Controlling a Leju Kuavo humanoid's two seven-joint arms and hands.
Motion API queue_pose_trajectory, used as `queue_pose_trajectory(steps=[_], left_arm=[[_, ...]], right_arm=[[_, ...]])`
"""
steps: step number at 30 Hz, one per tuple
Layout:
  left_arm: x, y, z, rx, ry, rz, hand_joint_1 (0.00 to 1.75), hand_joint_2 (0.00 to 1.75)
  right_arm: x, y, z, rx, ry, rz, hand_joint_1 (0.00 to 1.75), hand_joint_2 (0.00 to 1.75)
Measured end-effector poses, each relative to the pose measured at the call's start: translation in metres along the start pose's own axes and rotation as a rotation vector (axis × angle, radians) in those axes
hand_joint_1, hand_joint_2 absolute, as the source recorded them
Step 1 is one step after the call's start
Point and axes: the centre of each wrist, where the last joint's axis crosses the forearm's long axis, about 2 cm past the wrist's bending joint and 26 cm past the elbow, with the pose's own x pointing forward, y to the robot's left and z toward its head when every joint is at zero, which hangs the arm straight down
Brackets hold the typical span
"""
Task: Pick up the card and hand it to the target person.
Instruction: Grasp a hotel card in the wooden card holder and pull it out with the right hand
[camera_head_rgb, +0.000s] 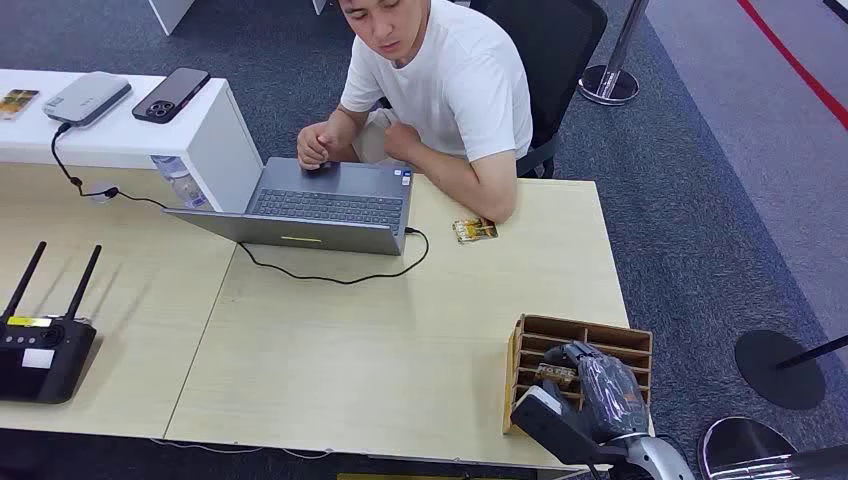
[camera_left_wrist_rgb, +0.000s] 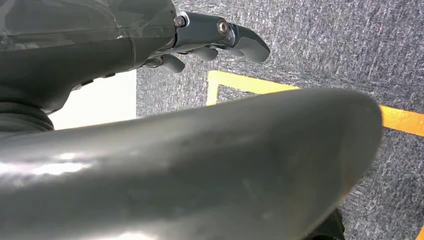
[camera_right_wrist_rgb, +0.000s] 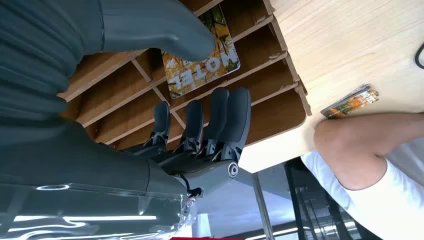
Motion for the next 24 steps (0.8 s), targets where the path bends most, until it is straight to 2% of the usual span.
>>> queue_pose_trajectory(steps=[24], left_arm=[[-0.0001,-0.0002,0.0000,0.000,0.001,0.000,0.00,0.00]], right_arm=[[0.0016,0.0050,-0.0015,0.034,0.013,0.007,0.93,1.75]])
